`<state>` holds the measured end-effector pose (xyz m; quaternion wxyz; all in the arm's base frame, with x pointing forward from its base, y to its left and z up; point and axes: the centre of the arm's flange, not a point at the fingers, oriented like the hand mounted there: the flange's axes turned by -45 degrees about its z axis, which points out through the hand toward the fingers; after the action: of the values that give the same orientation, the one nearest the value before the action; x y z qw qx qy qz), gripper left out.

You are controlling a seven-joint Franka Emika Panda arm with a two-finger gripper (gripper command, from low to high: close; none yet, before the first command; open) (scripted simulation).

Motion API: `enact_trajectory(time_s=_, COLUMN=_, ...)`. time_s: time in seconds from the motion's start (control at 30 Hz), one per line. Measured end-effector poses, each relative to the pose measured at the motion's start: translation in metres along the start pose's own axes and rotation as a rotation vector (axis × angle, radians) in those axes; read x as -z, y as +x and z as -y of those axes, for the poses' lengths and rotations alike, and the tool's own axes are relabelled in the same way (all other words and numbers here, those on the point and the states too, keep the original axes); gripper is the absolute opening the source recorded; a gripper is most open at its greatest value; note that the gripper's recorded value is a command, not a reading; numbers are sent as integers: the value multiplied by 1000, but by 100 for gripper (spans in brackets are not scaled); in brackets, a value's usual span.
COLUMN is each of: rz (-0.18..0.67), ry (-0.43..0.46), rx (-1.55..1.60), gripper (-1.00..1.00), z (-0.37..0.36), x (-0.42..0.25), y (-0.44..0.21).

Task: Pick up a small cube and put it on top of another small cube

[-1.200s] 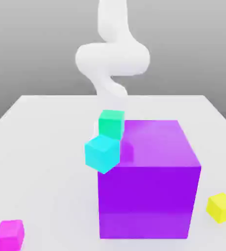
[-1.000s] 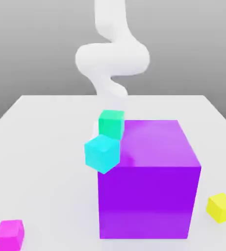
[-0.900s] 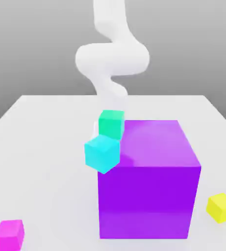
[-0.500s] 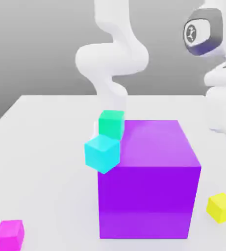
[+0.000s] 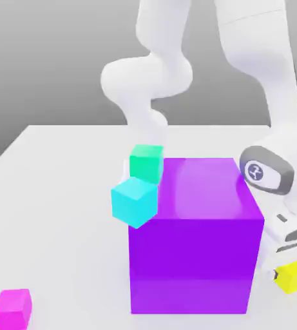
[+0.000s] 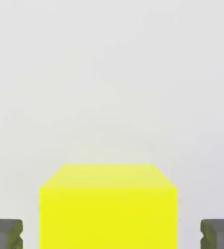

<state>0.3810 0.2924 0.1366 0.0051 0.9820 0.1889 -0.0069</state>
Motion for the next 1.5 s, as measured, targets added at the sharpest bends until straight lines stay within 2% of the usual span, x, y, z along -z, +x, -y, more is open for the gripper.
enact_trajectory(time_s=0.07, rz=-1, ry=0, rx=0, gripper=-100, z=0, x=0, y=0)
enact_trajectory(time_s=0.1, rz=41, ry=-27, rx=10, gripper=-100, z=0, x=-6, y=-4)
enact_trajectory(time_s=0.17, rz=-1, ry=-2, rx=2, gripper=-100, z=1, x=6, y=0)
enact_trajectory(time_s=0.3, rz=-16, ry=8, rx=-5, gripper=-100, z=1, x=51, y=2)
enact_trajectory(time_s=0.43, rz=-18, ry=42, rx=-86, gripper=-100, z=-11, x=87, y=38)
enact_trajectory(time_s=0.57, rz=-21, ry=81, rx=-179, gripper=-100, z=-41, x=134, y=73)
enact_trajectory(time_s=0.67, rz=-25, ry=86, rx=-217, gripper=-100, z=-75, x=173, y=71)
enact_trajectory(time_s=0.93, rz=-31, ry=64, rx=-284, gripper=-100, z=-164, x=259, y=16)
enact_trajectory(time_s=1.23, rz=-28, ry=27, rx=-366, gripper=-100, z=-233, x=328, y=-78)
enact_trajectory(time_s=1.37, rz=-23, ry=10, rx=-406, gripper=-100, z=-252, x=349, y=-126)
enact_trajectory(time_s=1.5, rz=-16, ry=15, rx=-389, gripper=-100, z=-255, x=325, y=-160)
